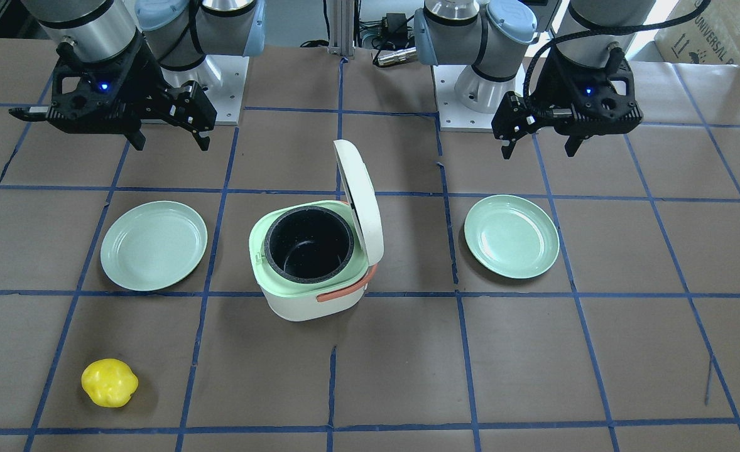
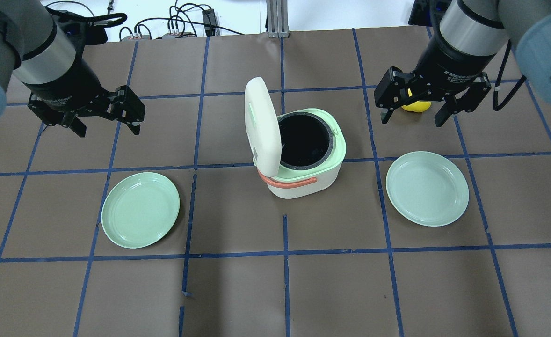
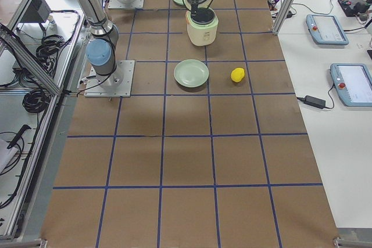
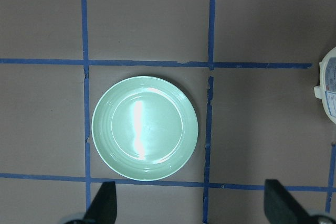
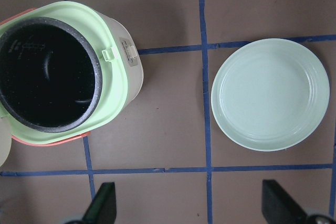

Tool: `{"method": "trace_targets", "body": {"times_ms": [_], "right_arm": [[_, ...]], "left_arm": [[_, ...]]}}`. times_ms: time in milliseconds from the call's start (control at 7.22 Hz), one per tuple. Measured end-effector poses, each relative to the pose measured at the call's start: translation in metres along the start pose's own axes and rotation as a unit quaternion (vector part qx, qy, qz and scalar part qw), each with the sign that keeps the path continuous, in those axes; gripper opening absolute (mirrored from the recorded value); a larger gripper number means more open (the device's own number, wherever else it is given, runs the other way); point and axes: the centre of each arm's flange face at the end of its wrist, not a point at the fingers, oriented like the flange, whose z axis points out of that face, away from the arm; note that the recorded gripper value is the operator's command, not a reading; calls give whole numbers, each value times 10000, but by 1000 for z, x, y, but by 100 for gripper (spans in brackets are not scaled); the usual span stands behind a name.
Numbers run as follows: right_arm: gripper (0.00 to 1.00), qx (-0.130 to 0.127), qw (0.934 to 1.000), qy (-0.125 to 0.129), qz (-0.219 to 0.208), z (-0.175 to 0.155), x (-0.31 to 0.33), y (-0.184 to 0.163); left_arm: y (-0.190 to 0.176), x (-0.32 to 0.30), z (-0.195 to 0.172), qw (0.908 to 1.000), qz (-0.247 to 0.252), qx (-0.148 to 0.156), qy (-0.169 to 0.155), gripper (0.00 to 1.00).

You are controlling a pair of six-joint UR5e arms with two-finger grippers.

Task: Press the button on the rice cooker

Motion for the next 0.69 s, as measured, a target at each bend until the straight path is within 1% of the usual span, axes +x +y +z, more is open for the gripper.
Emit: {"method": "trace_targets", "body": {"times_ms": [277,415,692], "right_arm": [[99,-26,9998,194,22,2,4,3],[99,2,9996,262,47,1,6,3],[99,97,9994,285,179,-4,5,4]], "left_arm": [[0,0,0,10000,0,-3,0,100],[0,0,0,10000,0,-2,0,100],[0,0,0,10000,0,0,0,100]]}}
